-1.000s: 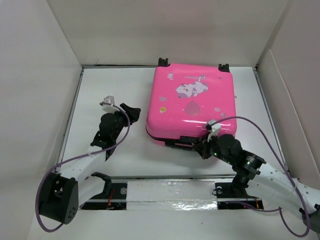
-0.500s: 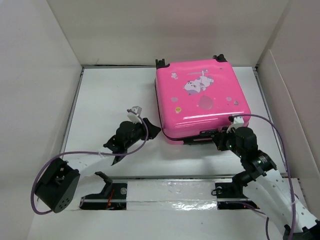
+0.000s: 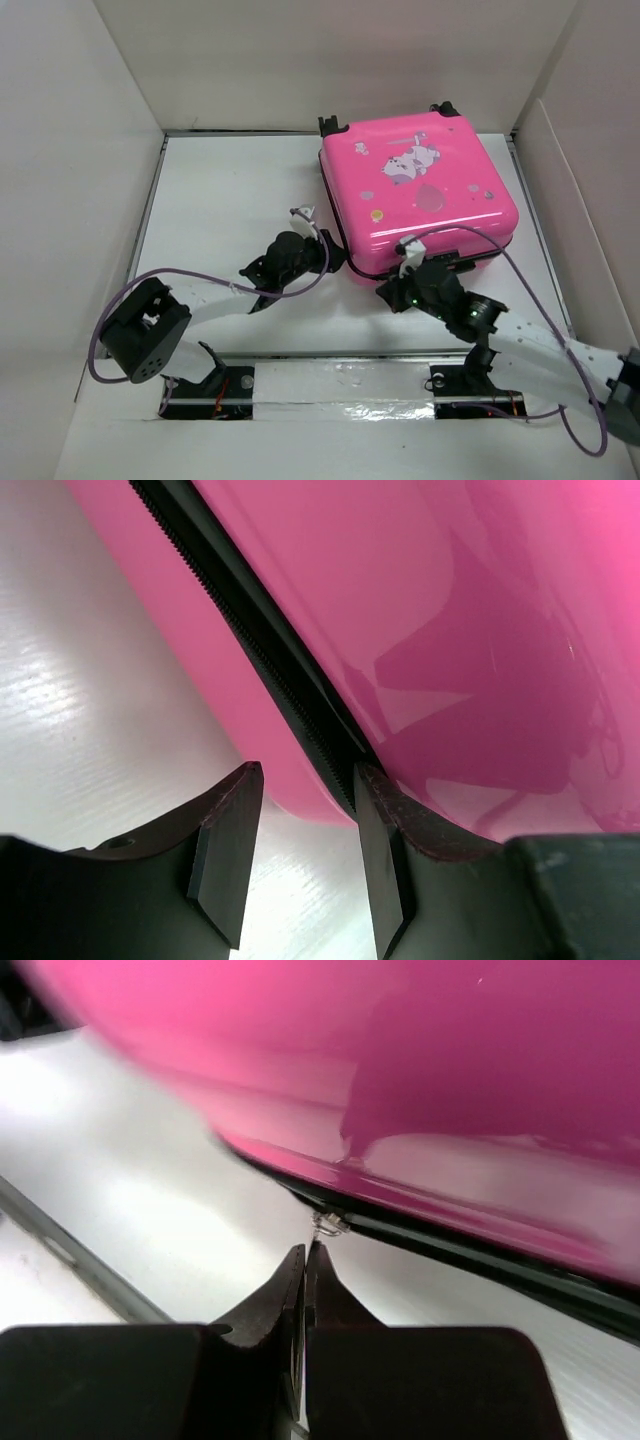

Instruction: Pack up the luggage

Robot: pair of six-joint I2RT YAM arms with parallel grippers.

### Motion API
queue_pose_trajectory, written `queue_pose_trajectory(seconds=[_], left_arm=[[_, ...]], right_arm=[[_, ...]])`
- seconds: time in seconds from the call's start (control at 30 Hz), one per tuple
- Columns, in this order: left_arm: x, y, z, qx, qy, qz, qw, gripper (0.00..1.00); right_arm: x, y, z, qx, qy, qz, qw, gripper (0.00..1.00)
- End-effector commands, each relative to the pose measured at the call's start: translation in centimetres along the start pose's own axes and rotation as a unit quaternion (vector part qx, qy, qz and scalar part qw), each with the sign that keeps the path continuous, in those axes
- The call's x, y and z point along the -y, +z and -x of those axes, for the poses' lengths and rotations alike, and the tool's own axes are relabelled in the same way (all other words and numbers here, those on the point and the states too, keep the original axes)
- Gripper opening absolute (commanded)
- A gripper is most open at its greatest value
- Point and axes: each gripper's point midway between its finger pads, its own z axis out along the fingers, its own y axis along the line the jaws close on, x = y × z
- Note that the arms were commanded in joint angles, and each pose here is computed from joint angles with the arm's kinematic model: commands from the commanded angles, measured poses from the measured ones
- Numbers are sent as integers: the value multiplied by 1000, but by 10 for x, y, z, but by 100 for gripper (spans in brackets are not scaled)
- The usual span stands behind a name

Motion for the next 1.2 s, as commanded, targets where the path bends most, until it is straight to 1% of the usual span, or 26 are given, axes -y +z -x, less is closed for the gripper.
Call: queue_pose_trajectory(seconds=[0.0, 0.03, 0.07, 0.1, 0.13, 0.27, 0.33, 0.37, 0.4, 0.43, 0.5, 0.53, 0.57, 0.6, 0.67, 0.7, 0.73, 0.77, 0.8, 0.87, 0.9, 0.93, 1.03, 1.07, 1.1, 1.17], left_arm=[[90, 13, 40, 49, 6, -128, 991, 40], [92, 15, 39, 45, 9, -130, 990, 40], [97, 16, 36, 40, 13, -136, 990, 39], [101, 22, 38, 37, 16, -137, 990, 40], [103, 25, 30, 21, 21, -136, 990, 40], [116, 31, 26, 12, 24, -142, 989, 43], [103, 28, 36, 27, 15, -118, 992, 49], [96, 26, 42, 36, 9, -107, 994, 53], [86, 18, 50, 48, -3, -96, 994, 59], [63, 16, 68, 71, -18, -64, 995, 62], [43, 3, 91, 102, -52, -44, 992, 68], [24, -1, 112, 128, -66, -25, 989, 70], [16, -5, 124, 142, -75, -18, 987, 72], [12, -6, 140, 158, -82, -15, 984, 76], [-7, -5, 169, 181, -98, 2, 979, 77], [-7, 4, 189, 189, -100, -2, 977, 78], [-11, 11, 196, 181, -107, -3, 978, 78], [-20, 15, 212, 189, -111, 4, 976, 78], [-22, 34, 230, 190, -116, 2, 975, 79], [-27, 54, 240, 167, -125, -6, 978, 81], [-29, 76, 255, 164, -126, -11, 978, 82], [-34, 90, 249, 138, -131, -6, 982, 83], [-43, 135, 265, 118, -138, -13, 983, 87], [-43, 135, 263, 114, -138, -14, 984, 87], [-45, 147, 268, 114, -138, -16, 984, 90], [-50, 159, 266, 102, -142, -9, 985, 91]], right_arm=[[-135, -7, 37, 42, -17, 232, 972, 0], [-143, -2, 38, 46, -20, 231, 972, 0], [-157, -2, 31, 37, -29, 242, 969, 0], [-158, 7, 26, 28, -33, 232, 972, 0], [-157, 12, 35, 44, -30, 219, 974, 0], [-143, 13, 48, 89, -7, 184, 979, 0], [-130, 0, 54, 107, 6, 165, 980, 0], [-120, -3, 47, 105, 9, 152, 983, 0], [-113, -7, 45, 108, 14, 144, 984, 0], [-101, -10, 41, 105, 17, 126, 986, 0], [-92, -24, 39, 112, 30, 128, 985, 0], [-82, -25, 32, 101, 30, 114, 988, 0], [-79, -33, 39, 116, 37, 116, 986, 0], [-73, -34, 32, 105, 36, 106, 988, 0], [-63, -38, 28, 97, 36, 91, 990, 0], [-63, -42, 30, 101, 37, 93, 990, 0], [-63, -45, 30, 97, 36, 94, 990, 0], [-64, -47, 30, 96, 34, 98, 990, 0], [-65, -49, 30, 96, 34, 100, 990, 0], [-66, -51, 29, 89, 29, 105, 990, 0], [-67, -52, 28, 86, 29, 107, 990, 0], [-68, -51, 25, 81, 27, 110, 990, 0], [-72, -49, 20, 68, 25, 120, 990, 0], [-72, -48, 19, 65, 24, 119, 991, 0], [-71, -48, 18, 62, 24, 117, 991, 0], [-73, -49, 18, 62, 24, 122, 990, 0]])
